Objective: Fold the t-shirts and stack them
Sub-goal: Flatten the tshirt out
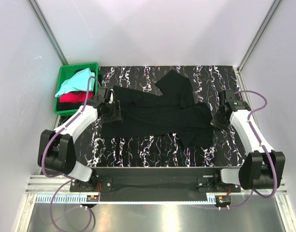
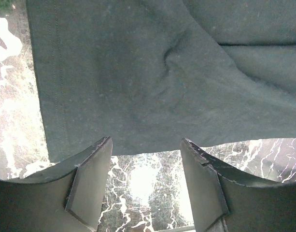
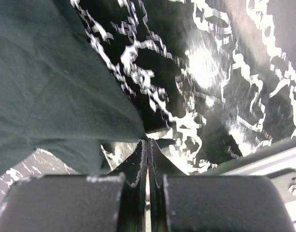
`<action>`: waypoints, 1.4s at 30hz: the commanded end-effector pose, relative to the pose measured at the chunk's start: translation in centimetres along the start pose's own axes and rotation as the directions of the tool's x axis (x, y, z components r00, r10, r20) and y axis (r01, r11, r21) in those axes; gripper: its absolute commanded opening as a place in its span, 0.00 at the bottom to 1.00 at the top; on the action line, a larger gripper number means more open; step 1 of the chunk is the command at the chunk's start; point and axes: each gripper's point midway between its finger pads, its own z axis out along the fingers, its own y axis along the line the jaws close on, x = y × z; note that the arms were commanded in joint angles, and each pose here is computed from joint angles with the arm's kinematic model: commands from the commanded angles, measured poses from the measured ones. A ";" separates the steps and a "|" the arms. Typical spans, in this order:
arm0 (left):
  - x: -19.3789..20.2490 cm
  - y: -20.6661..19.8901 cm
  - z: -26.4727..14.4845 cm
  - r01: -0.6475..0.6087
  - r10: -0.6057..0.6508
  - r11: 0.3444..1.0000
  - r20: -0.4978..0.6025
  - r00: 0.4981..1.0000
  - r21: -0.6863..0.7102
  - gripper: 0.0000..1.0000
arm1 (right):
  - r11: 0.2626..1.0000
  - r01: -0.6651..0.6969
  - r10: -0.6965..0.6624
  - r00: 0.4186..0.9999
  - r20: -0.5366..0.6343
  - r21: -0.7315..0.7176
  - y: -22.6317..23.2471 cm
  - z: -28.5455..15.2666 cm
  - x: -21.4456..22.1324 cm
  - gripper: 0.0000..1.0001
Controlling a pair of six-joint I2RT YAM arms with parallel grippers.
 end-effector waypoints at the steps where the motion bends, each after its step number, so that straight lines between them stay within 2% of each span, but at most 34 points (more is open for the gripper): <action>1: -1.4 -0.7 -0.9 -0.014 0.012 0.999 0.041 0.999 0.039 0.64 | 0.998 0.055 -0.051 0.993 0.107 -0.038 1.7 0.0 -4.4 0.00; 3: -1.5 -0.7 -1.1 -0.014 0.012 0.999 0.049 0.999 0.035 0.64 | 0.995 0.085 -0.081 0.994 0.080 -0.052 3.0 1.9 -5.2 0.01; 4: -1.6 -0.6 -1.5 -0.013 0.011 1.000 0.057 0.998 0.028 0.64 | 0.991 0.119 -0.112 0.988 0.106 -0.064 3.9 2.0 -6.8 0.18; 6: -1.6 0.2 -1.9 0.005 -0.004 1.000 0.065 0.998 -0.013 0.63 | 0.989 0.149 -0.149 0.987 0.056 -0.002 4.0 4.3 -7.5 0.36; 7: -1.6 0.5 -2.6 0.017 -0.014 1.000 0.081 0.997 -0.027 0.62 | 0.991 0.136 -0.137 0.989 0.053 0.008 3.6 4.0 -8.8 0.40; 8: -1.2 1.1 -2.7 0.035 -0.032 0.999 0.079 0.996 -0.040 0.60 | 0.991 0.133 -0.133 0.991 0.033 0.008 3.6 4.2 -8.9 0.53; 9: -1.3 2.3 -2.8 0.071 -0.061 0.993 0.104 0.993 -0.098 0.58 | 0.992 0.126 -0.126 0.992 0.021 0.011 3.4 4.3 -8.8 0.60; 10: -0.5 3.1 -2.7 0.093 -0.082 0.989 0.091 0.992 -0.119 0.51 | 0.993 0.117 -0.117 0.993 0.011 0.014 3.2 4.2 -8.4 0.69; 11: -0.6 4.2 -3.0 0.131 -0.117 0.982 0.106 0.987 -0.134 0.49 | 0.994 0.109 -0.109 0.994 0.027 0.007 3.0 3.5 -8.3 0.83; 15: 0.6 6.9 -2.8 0.285 -0.272 0.946 0.097 0.957 -0.157 0.45 | 0.999 0.032 -0.032 0.999 -0.011 -0.024 1.8 2.7 -5.0 0.95; 17: 1.4 7.9 -2.6 0.353 -0.344 0.922 0.084 0.935 -0.158 0.48 | 0.999 -0.008 0.006 0.999 -0.042 -0.039 0.8 2.7 -2.8 0.95; 20: 2.3 8.8 -1.9 0.428 -0.420 0.888 0.082 0.904 -0.167 0.50 | 0.996 -0.089 0.087 0.994 -0.066 -0.029 -0.8 3.5 -1.1 0.70; 21: 2.5 8.9 -1.6 0.451 -0.444 0.876 0.080 0.892 -0.170 0.49 | 0.993 -0.113 0.111 0.991 -0.070 -0.030 -1.4 3.6 -1.1 0.57; 24: 3.1 9.9 -0.8 0.502 -0.496 0.844 0.082 0.864 -0.189 0.45 | 0.993 -0.108 0.105 0.992 -0.075 -0.039 -1.5 3.7 -0.9 0.39; 28: 3.6 10.5 0.3 0.527 -0.526 0.823 0.064 0.848 -0.212 0.43 | 0.992 -0.104 0.097 0.990 -0.107 -0.069 -1.0 3.8 -0.2 0.40; 32: 4.9 10.2 1.7 0.561 -0.572 0.798 0.016 0.820 -0.219 0.43 | 0.992 -0.105 0.094 0.986 -0.138 -0.075 -1.0 4.1 0.6 0.46; 42: 6.6 10.8 2.4 0.580 -0.598 0.773 0.009 0.801 -0.257 0.42 | 0.992 -0.098 0.088 0.989 -0.117 -0.078 -1.1 3.9 0.4 0.47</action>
